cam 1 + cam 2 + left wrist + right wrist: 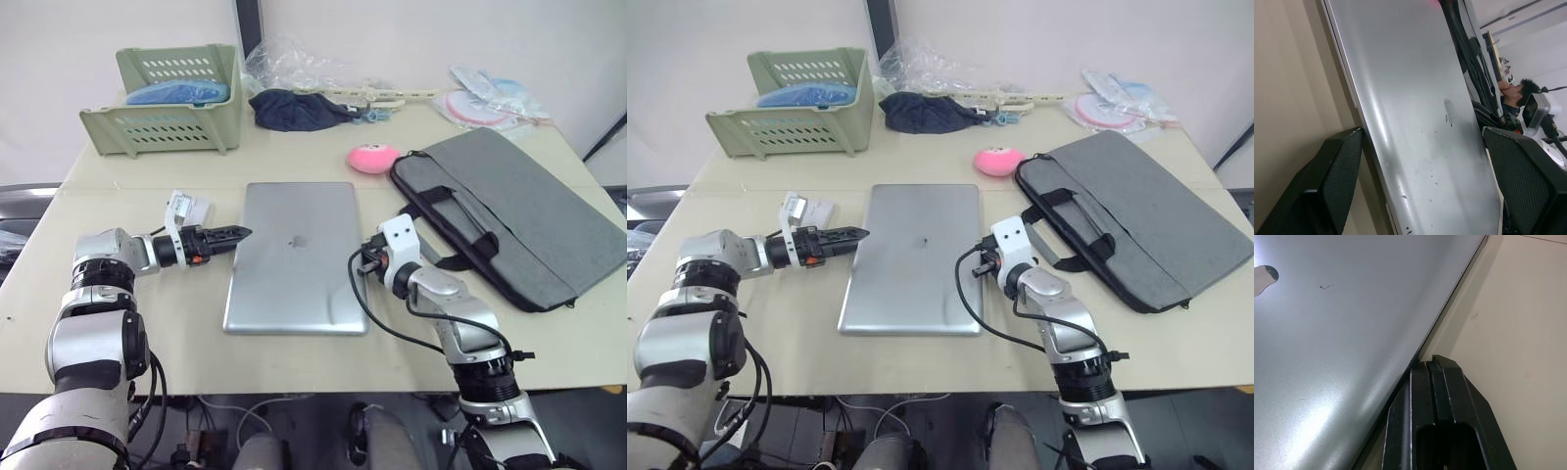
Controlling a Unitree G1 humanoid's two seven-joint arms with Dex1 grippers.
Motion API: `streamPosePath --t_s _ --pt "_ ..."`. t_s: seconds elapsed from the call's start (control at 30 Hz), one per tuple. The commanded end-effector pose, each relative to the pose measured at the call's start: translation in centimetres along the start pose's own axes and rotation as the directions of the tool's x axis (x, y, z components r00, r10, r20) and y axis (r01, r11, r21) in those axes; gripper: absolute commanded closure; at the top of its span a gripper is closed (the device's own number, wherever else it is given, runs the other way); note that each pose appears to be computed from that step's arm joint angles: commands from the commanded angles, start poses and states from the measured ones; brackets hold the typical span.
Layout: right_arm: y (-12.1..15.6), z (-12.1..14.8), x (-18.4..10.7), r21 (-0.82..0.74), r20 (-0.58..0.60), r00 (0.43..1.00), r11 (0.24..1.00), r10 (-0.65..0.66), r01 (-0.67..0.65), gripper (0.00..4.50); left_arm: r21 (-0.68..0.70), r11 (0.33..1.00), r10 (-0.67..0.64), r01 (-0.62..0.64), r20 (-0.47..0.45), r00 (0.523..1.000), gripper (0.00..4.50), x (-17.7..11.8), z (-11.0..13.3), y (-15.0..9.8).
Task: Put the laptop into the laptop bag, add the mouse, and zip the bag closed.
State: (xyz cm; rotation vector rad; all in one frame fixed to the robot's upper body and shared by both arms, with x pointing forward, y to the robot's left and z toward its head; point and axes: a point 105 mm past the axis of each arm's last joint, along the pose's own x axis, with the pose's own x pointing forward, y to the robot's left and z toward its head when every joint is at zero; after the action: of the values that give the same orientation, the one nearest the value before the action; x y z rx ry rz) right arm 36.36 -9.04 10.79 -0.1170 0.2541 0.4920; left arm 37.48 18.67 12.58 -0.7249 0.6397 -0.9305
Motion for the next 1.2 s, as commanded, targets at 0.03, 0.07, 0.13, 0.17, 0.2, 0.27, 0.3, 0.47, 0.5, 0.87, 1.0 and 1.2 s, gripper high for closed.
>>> streamPosePath --t_s 0.03,0.07,0.13,0.17,0.2,0.27,0.3,0.47,0.5,0.87,1.0,1.2 --pt "3.6 0.7 0.3 0.001 0.031 0.988 0.989 0.149 -0.149 4.47 -0.084 0.992 -0.105 0.098 -0.092 0.990 0.37 1.7 -2.6 -0.5" --pt "3.5 0.7 0.4 0.001 0.031 0.988 0.989 0.148 -0.148 4.47 -0.084 0.991 -0.112 0.104 -0.103 0.988 0.37 1.6 -2.7 -0.6" --pt "3.5 0.7 0.4 0.000 0.031 0.989 0.989 0.147 -0.148 4.47 -0.081 0.992 -0.111 0.102 -0.128 0.986 0.37 1.5 -3.0 -0.7" --pt "3.6 0.7 0.4 -0.001 0.031 0.989 0.989 0.148 -0.148 4.47 -0.078 0.993 -0.099 0.089 -0.140 0.985 0.37 1.4 -3.1 -0.5" --pt "3.6 0.8 0.4 -0.001 0.032 0.988 0.989 0.148 -0.148 4.47 -0.070 0.995 -0.087 0.077 -0.151 0.985 0.37 1.3 -3.2 -0.4" --pt "3.6 0.8 0.4 -0.001 0.035 0.988 0.989 0.147 -0.147 4.47 -0.052 0.997 -0.057 0.050 -0.142 0.988 0.37 1.0 -2.7 -0.1" --pt "3.6 0.8 0.4 -0.001 0.035 0.989 0.989 0.147 -0.147 4.47 -0.048 0.998 -0.052 0.046 -0.137 0.989 0.37 0.9 -2.5 -0.1" --pt "3.5 0.9 0.5 -0.002 0.037 0.989 0.990 0.144 -0.144 4.47 -0.036 0.999 -0.039 0.035 -0.129 0.991 0.37 1.2 -2.2 0.0" --pt "3.5 0.8 0.5 -0.002 0.037 0.989 0.990 0.144 -0.144 4.47 -0.033 0.999 -0.030 0.026 -0.129 0.991 0.37 1.3 -2.3 0.1" --pt "3.7 0.4 0.3 -0.002 0.028 0.989 0.989 0.148 -0.148 4.50 -0.018 1.000 -0.025 0.023 -0.072 0.997 0.88 1.2 -1.1 -0.1" --pt "3.7 0.5 0.3 -0.002 0.029 0.988 0.989 0.151 -0.151 4.50 -0.020 0.999 -0.040 0.038 -0.084 0.996 2.61 1.4 -1.4 -0.2" --pt "3.8 0.3 0.2 0.002 0.028 0.988 0.989 0.150 -0.150 4.50 -0.034 0.998 -0.054 0.051 -0.092 0.994 3.96 1.5 -1.6 -0.4"
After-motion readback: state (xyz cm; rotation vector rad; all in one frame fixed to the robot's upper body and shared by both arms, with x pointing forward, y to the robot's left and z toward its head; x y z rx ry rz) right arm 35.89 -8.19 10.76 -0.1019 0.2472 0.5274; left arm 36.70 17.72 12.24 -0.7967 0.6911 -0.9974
